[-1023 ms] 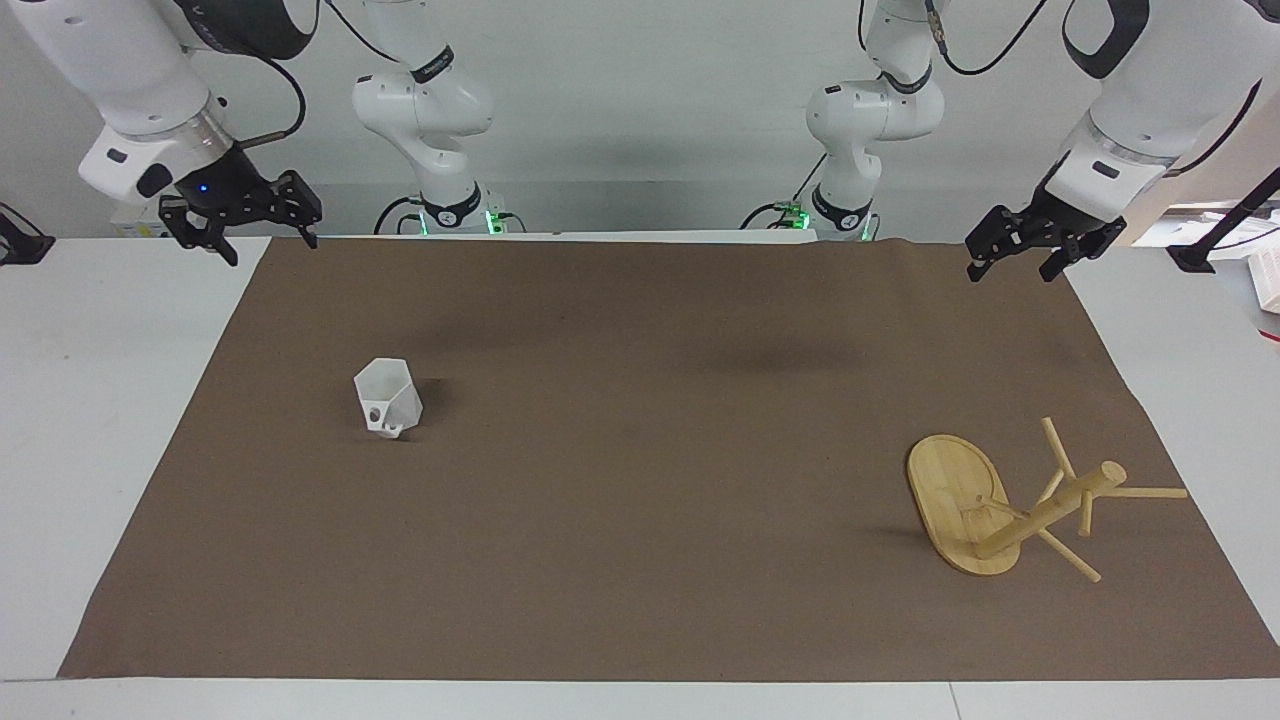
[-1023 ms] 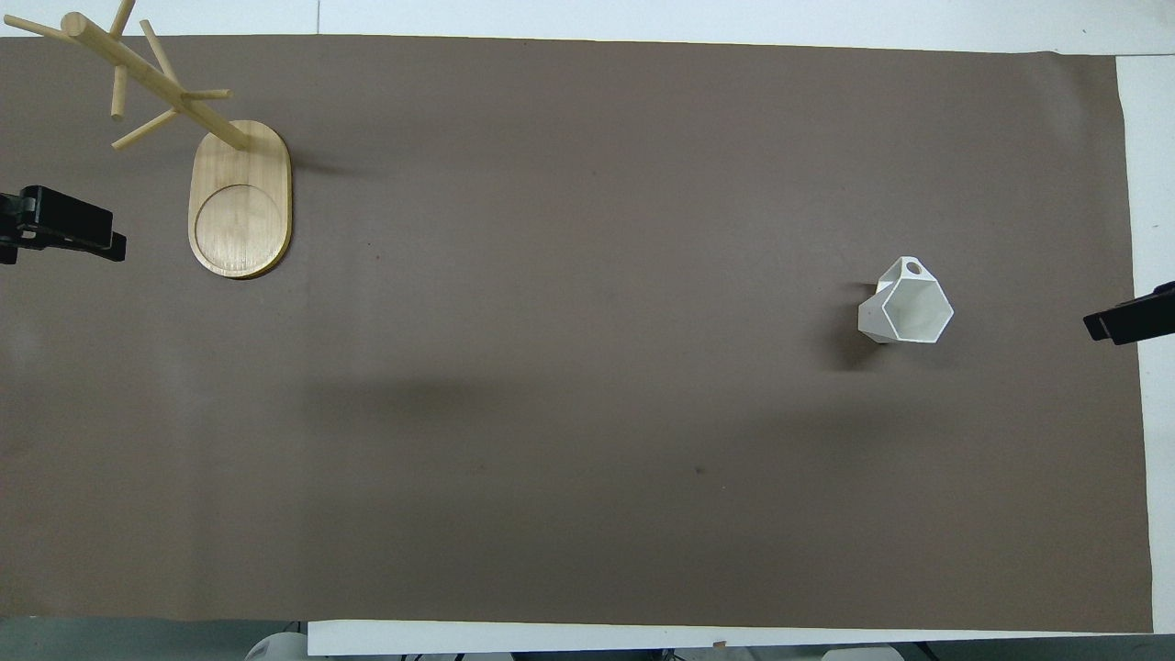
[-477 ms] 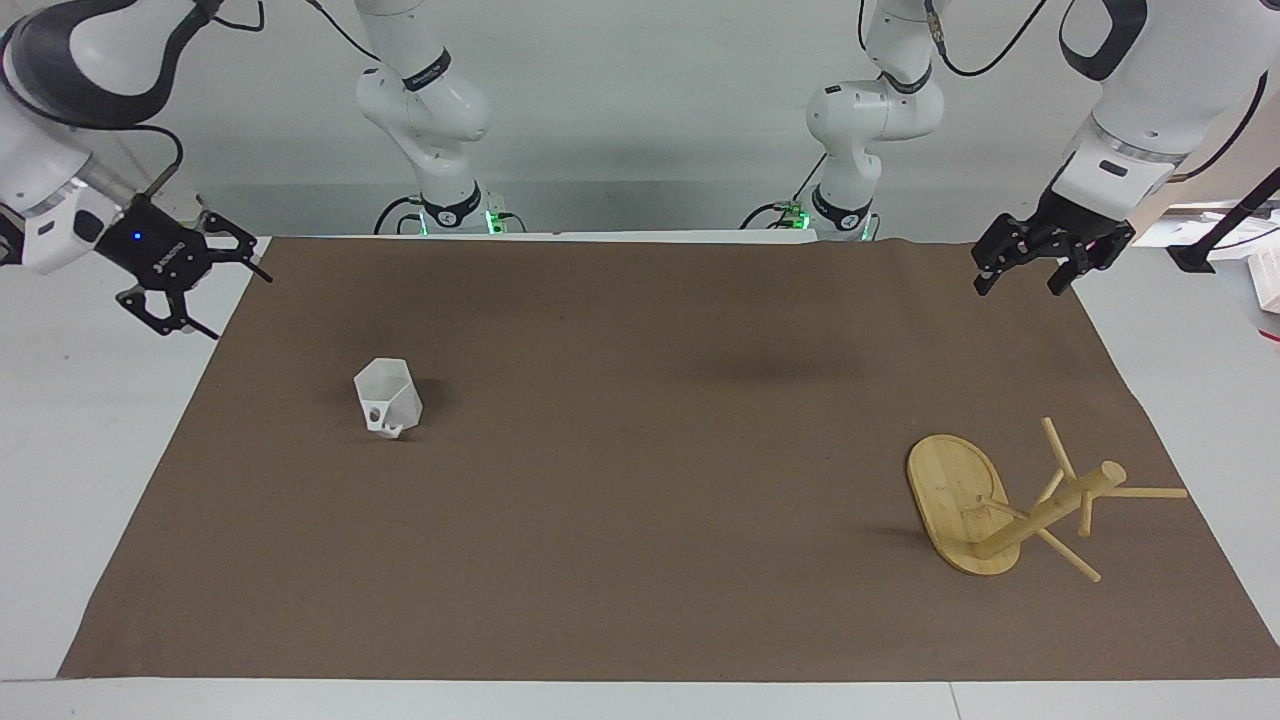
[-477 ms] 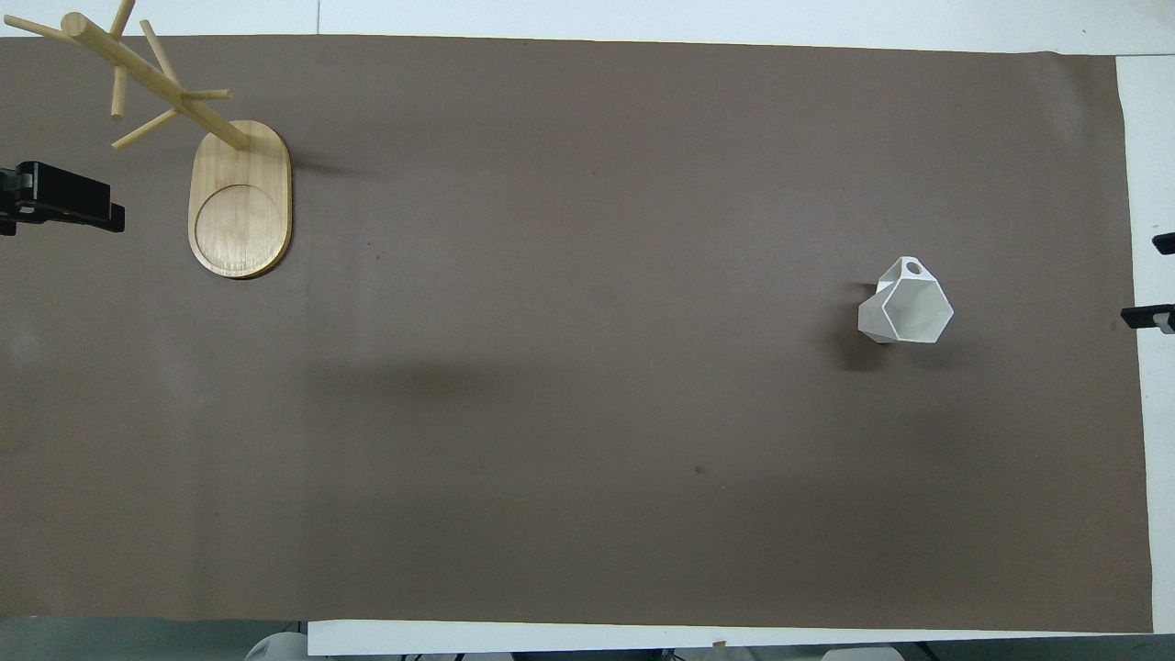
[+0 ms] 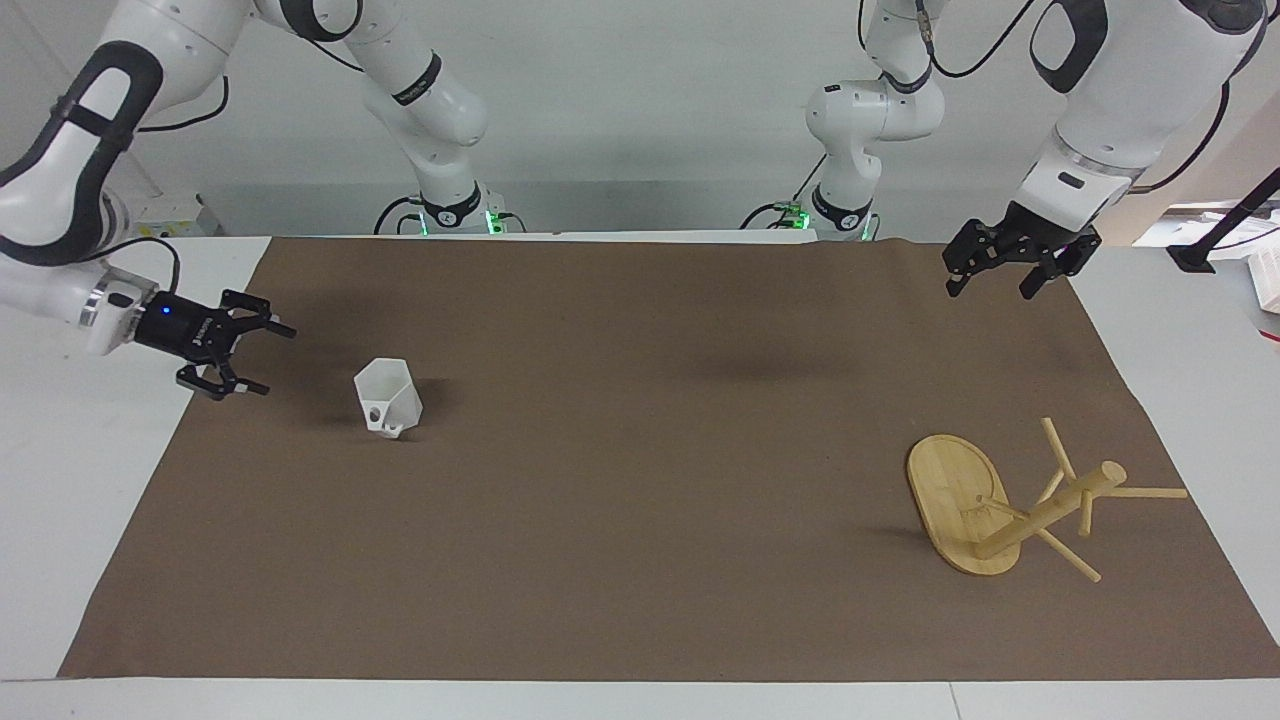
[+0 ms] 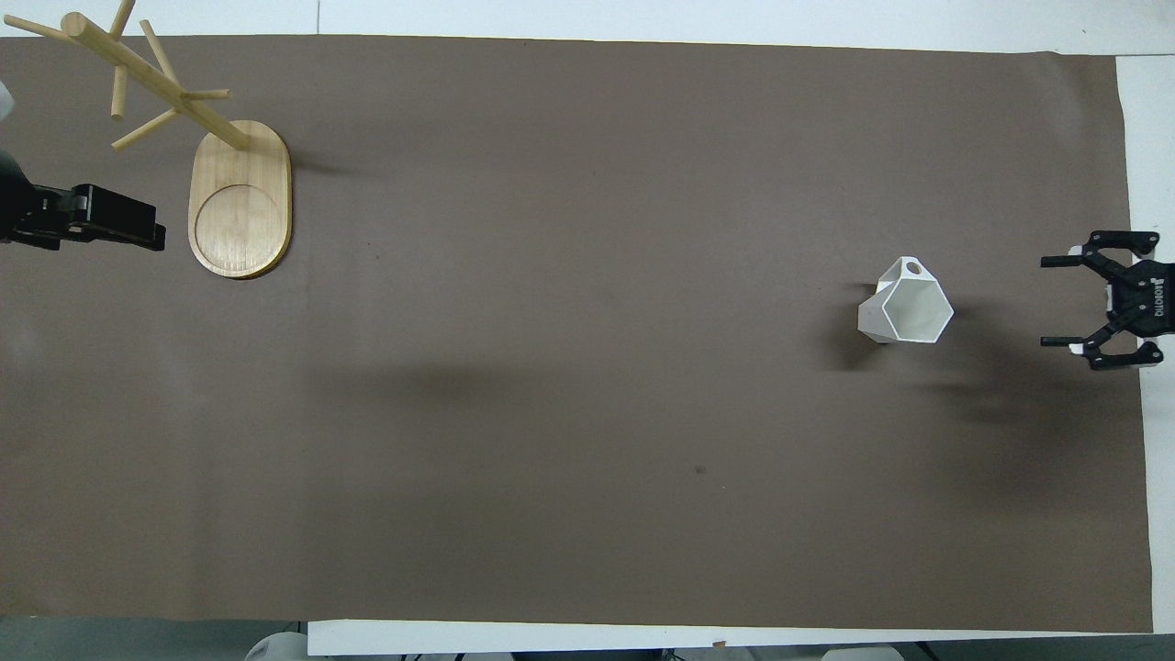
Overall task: Hang cup on rack
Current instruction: 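Close the right gripper on the white mug's body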
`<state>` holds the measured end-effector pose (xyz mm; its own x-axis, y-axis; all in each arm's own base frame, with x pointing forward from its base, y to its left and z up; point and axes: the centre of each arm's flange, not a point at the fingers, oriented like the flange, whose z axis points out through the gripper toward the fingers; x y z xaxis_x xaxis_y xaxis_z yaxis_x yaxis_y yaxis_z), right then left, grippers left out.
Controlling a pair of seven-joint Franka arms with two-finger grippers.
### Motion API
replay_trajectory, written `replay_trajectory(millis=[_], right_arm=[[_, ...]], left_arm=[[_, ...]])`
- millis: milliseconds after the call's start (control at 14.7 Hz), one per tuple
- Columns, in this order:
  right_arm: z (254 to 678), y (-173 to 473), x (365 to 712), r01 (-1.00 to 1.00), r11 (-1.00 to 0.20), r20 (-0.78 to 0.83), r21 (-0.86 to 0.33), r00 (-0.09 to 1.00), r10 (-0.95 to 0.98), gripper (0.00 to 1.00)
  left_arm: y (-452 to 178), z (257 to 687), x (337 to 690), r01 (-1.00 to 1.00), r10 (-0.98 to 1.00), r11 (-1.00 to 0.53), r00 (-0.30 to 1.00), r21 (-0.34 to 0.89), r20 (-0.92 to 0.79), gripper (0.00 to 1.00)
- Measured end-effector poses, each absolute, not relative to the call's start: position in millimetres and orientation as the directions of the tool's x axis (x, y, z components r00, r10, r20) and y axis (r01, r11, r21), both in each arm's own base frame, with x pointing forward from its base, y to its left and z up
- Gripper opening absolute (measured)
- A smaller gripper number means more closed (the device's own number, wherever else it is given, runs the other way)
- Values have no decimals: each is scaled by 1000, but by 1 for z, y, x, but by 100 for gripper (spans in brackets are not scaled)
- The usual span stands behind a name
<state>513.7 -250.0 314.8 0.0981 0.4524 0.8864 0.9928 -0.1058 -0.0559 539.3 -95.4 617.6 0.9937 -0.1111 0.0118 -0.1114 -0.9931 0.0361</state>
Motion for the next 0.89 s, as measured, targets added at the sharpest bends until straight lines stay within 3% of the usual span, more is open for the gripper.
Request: replay_trajectory(millis=[205, 545, 886], right_arm=[[260, -236, 512, 996, -84, 932, -26, 55, 358, 100], [204, -223, 502, 993, -95, 960, -73, 96, 262, 100], [198, -209, 505, 997, -60, 971, -50, 63, 231, 100]], left_arm=[[-104, 618, 536, -112, -112, -993, 994, 35, 9, 100], [-99, 618, 536, -97, -97, -995, 995, 36, 10, 100], [-93, 619, 538, -96, -96, -995, 995, 36, 17, 100]])
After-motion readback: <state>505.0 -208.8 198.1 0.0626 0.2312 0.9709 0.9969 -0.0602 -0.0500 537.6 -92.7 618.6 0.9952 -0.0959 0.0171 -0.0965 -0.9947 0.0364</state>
